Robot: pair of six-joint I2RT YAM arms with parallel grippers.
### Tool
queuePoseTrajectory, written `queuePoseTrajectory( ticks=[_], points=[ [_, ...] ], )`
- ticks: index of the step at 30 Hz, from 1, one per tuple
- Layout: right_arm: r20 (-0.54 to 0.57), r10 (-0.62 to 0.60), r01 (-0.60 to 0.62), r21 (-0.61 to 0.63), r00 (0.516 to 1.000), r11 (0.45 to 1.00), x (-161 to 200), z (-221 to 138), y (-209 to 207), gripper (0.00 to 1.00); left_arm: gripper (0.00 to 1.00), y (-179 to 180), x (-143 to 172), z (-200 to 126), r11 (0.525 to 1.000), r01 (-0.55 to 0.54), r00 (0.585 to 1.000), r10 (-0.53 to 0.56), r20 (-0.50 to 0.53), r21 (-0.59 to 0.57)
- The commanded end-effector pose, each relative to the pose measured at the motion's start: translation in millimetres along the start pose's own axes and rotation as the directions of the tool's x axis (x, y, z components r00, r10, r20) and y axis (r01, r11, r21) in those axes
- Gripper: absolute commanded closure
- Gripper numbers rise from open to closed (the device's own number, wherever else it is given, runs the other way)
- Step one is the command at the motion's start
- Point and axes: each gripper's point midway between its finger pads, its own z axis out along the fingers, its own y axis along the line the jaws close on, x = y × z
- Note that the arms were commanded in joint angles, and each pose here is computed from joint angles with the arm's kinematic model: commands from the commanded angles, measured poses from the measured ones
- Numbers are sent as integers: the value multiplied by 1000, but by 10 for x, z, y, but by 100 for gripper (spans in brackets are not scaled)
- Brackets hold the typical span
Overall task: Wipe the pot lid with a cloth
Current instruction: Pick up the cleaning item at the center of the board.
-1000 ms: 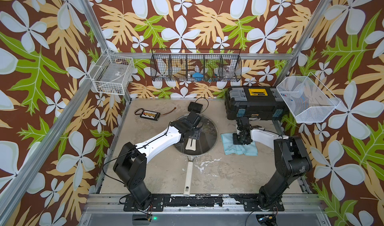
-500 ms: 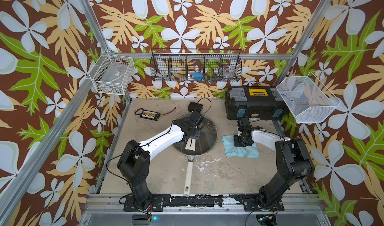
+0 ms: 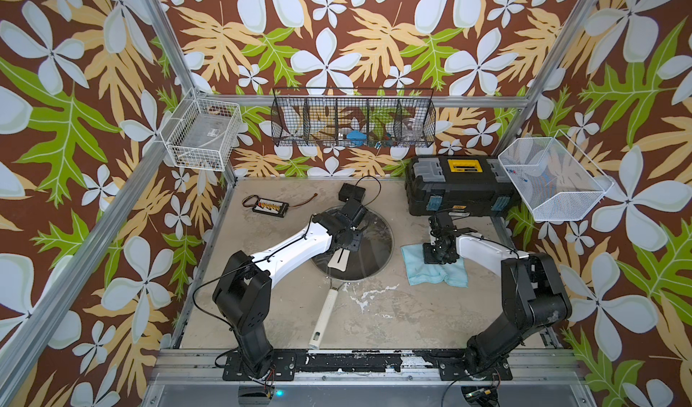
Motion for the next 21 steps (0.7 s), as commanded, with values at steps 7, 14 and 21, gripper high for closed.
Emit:
queuePoseTrajectory(
  ticks=[7, 14, 21],
  points=[
    [27, 0, 0, -1, 1000, 1000, -101, -176, -1, 100, 100, 18, -77, -32, 999, 41, 999, -41, 6, -18],
    [43, 0, 1, -21, 999, 1000, -147, -228, 32, 100, 100, -5, -95, -7, 995, 102, 995, -101, 4, -13],
    [83, 8, -6, -26, 996, 1000, -224, -340, 30, 100, 100, -67, -306, -186, 990, 139, 988, -141, 59, 29]
  ],
)
